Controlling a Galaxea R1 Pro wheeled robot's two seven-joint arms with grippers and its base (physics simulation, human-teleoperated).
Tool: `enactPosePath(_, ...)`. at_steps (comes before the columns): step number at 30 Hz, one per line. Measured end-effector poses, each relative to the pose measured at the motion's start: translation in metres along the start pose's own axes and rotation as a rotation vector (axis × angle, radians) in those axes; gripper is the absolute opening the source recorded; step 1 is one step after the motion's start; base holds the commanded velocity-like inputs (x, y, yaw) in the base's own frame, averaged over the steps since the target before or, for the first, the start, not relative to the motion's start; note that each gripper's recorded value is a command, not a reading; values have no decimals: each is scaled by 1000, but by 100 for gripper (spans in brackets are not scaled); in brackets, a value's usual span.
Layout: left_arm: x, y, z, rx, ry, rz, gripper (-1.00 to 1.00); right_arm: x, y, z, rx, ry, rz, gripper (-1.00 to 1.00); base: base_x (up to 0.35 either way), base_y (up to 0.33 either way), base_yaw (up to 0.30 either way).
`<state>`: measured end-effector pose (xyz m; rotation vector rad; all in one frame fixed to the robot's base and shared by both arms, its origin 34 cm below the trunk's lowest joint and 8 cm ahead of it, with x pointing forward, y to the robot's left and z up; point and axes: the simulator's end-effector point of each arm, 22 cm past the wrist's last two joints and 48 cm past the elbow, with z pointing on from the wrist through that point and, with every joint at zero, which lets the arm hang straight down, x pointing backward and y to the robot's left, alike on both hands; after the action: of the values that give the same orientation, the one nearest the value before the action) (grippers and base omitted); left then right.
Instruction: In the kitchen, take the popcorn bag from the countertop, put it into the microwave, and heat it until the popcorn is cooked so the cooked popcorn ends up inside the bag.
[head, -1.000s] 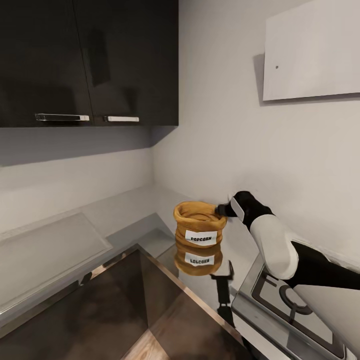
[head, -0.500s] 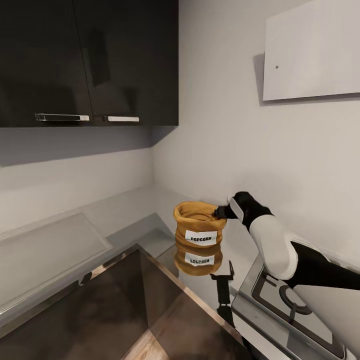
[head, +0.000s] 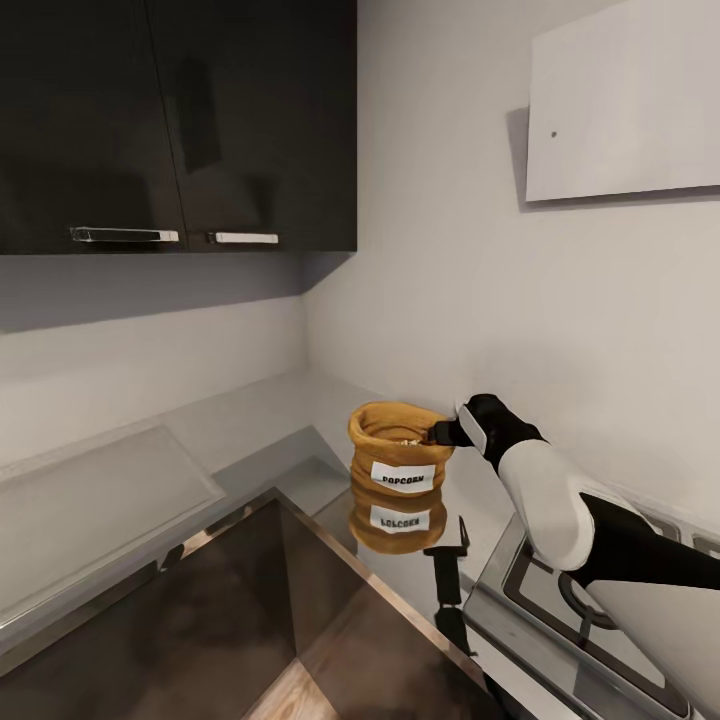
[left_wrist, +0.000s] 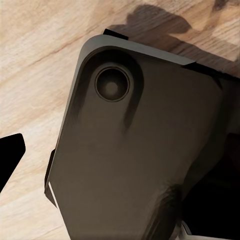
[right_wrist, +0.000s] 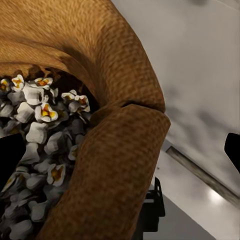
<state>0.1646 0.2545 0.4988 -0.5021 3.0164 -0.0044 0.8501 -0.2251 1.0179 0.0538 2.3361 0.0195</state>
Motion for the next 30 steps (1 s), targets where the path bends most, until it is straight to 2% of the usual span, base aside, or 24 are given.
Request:
enactPosePath(15, 0, 0, 0, 0, 0, 0, 100, 1, -2, -1, -1, 11, 2, 100, 0, 0, 0)
enactPosePath(16, 0, 0, 0, 0, 0, 0, 100, 1, -2, -1, -1, 11, 2, -100, 0, 0, 0)
enactPosePath(27, 0, 0, 0, 0, 0, 0, 100, 0, -3, -2, 3, 9, -1, -100, 0, 0, 0)
enactPosePath(30, 0, 0, 0, 0, 0, 0, 100, 6, -4, -4, 4, 45, 0, -100, 0, 0, 0)
